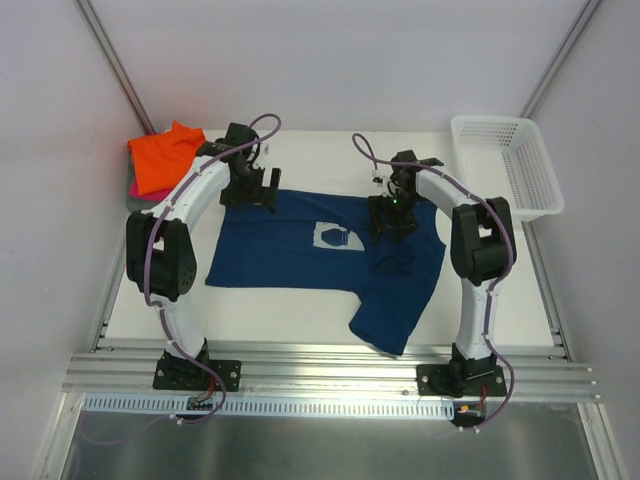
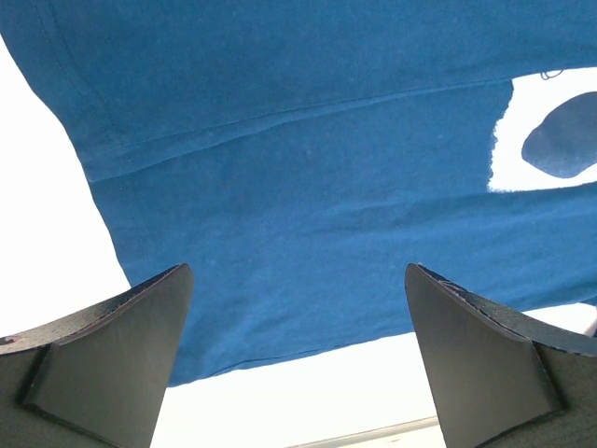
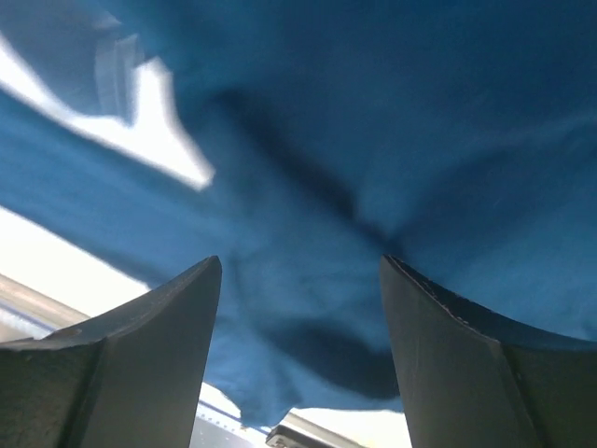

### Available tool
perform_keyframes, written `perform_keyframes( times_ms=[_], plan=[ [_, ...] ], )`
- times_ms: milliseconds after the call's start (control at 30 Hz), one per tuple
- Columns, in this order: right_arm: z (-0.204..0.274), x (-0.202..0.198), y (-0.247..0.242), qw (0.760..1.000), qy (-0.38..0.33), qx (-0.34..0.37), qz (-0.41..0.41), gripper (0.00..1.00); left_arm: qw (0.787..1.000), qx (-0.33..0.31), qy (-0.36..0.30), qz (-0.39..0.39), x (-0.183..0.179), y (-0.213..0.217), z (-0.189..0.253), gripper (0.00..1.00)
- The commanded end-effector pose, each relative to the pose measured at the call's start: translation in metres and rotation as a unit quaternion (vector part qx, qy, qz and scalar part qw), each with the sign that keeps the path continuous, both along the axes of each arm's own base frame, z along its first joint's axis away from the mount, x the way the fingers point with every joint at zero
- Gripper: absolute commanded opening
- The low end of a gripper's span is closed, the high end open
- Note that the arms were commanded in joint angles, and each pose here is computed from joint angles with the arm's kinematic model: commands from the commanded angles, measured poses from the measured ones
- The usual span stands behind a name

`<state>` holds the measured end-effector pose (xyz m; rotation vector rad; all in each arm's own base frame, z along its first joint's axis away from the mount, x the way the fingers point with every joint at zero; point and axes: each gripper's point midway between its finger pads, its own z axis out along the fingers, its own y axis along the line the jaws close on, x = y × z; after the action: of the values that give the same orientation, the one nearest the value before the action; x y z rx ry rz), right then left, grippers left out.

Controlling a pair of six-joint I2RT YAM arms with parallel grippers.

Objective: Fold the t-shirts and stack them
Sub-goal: Fold the flattened tshirt in 1/3 of the way

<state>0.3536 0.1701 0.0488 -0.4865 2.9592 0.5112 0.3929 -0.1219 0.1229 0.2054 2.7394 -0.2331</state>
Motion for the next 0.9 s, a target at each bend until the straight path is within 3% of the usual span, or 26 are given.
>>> perform_keyframes(
  times_ms=[0, 300, 867],
  plan=[
    [-0.002, 0.019, -0.011, 1.000, -0.014, -0.008, 0.002, 0.72, 1.000, 0.008, -0.016, -0.007, -0.006, 0.003, 0.013, 0.99],
    [-0.006, 0.014, -0.020, 1.000, -0.004, -0.018, 0.005, 0.72, 1.000, 0.003, -0.014, -0.007, -0.005, 0.001, 0.013, 0.99],
    [0.048, -0.074, 0.029, 0.997, 0.051, 0.054, -0.007, 0.72, 1.000, -0.026, -0.006, -0.001, 0.002, -0.010, 0.011, 0.99]
  ],
)
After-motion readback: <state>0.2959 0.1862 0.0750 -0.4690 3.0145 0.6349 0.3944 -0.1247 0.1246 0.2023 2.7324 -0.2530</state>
